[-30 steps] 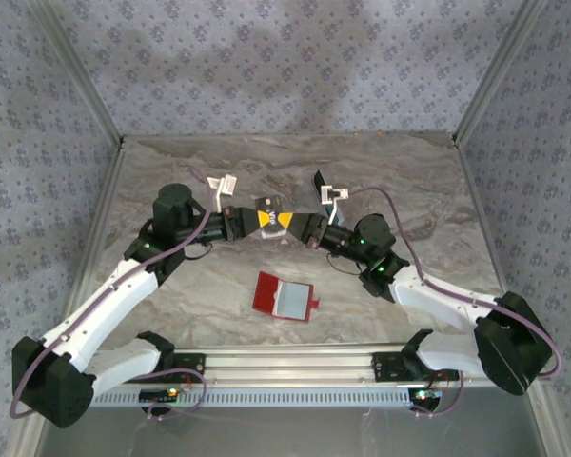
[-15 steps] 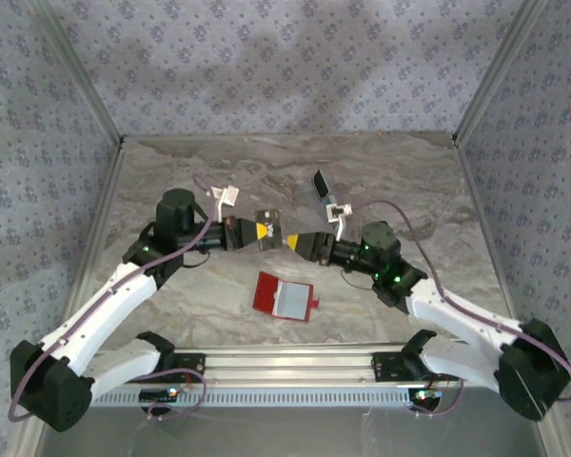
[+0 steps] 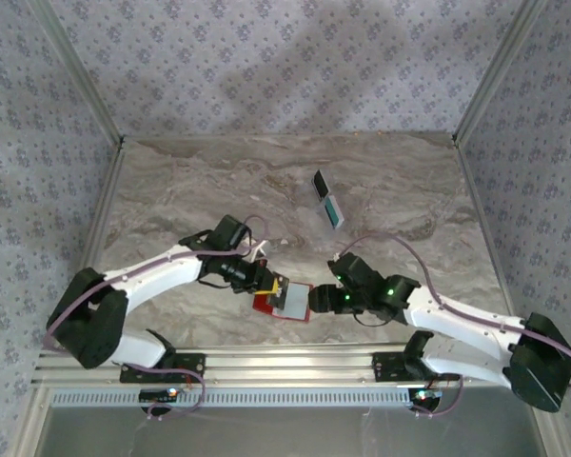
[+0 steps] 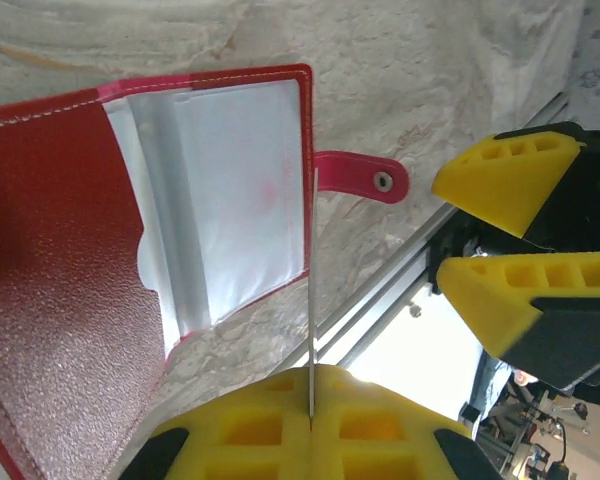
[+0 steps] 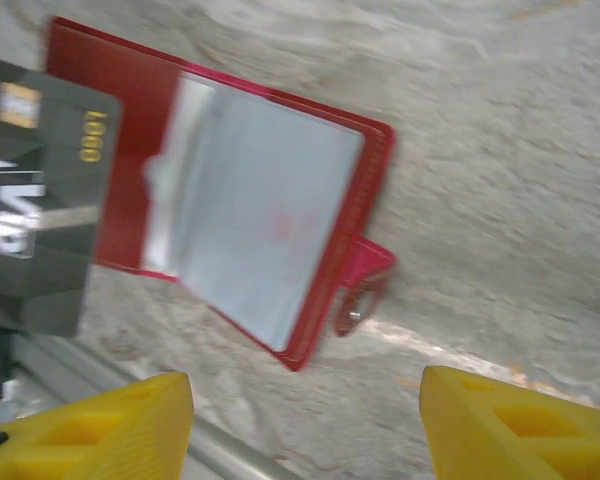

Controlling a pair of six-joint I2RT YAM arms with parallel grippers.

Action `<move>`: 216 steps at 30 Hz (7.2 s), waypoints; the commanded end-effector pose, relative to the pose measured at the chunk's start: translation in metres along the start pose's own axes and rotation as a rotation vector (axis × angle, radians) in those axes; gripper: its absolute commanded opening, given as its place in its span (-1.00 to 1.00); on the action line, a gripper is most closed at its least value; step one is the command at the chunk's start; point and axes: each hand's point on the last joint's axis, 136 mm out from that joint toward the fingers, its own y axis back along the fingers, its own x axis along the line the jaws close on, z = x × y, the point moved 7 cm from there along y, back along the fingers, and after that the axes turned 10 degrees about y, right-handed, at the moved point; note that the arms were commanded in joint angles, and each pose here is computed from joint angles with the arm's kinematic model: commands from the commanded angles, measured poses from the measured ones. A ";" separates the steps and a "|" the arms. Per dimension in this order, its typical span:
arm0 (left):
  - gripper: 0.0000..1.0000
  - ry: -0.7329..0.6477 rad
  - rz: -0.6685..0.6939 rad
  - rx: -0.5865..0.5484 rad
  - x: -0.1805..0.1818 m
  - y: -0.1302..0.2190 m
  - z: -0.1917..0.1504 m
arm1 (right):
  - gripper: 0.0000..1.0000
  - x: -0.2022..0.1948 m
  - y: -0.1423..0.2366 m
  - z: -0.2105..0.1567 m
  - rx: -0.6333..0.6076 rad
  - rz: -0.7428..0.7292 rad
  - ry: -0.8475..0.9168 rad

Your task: Put the credit cards into the card holder

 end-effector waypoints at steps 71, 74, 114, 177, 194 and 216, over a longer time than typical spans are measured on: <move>-1.00 0.088 0.084 0.065 0.048 -0.032 0.013 | -0.09 0.009 -0.035 -0.006 -0.024 0.065 0.047; -1.00 0.103 0.047 0.058 0.046 -0.031 0.013 | -0.15 0.008 -0.037 -0.008 -0.018 0.062 0.046; -1.00 0.102 -0.037 0.044 0.055 -0.048 0.005 | -0.19 -0.006 -0.051 -0.016 -0.029 0.053 0.026; -1.00 0.034 0.058 -0.005 0.068 -0.050 0.007 | -0.21 -0.005 -0.058 -0.010 0.001 0.073 0.059; -1.00 0.063 0.098 0.016 0.073 -0.041 -0.004 | -0.21 -0.007 -0.057 -0.010 -0.011 0.064 0.054; -1.00 0.082 0.045 0.037 0.069 -0.048 0.000 | -0.21 -0.005 -0.058 -0.008 -0.012 0.073 0.059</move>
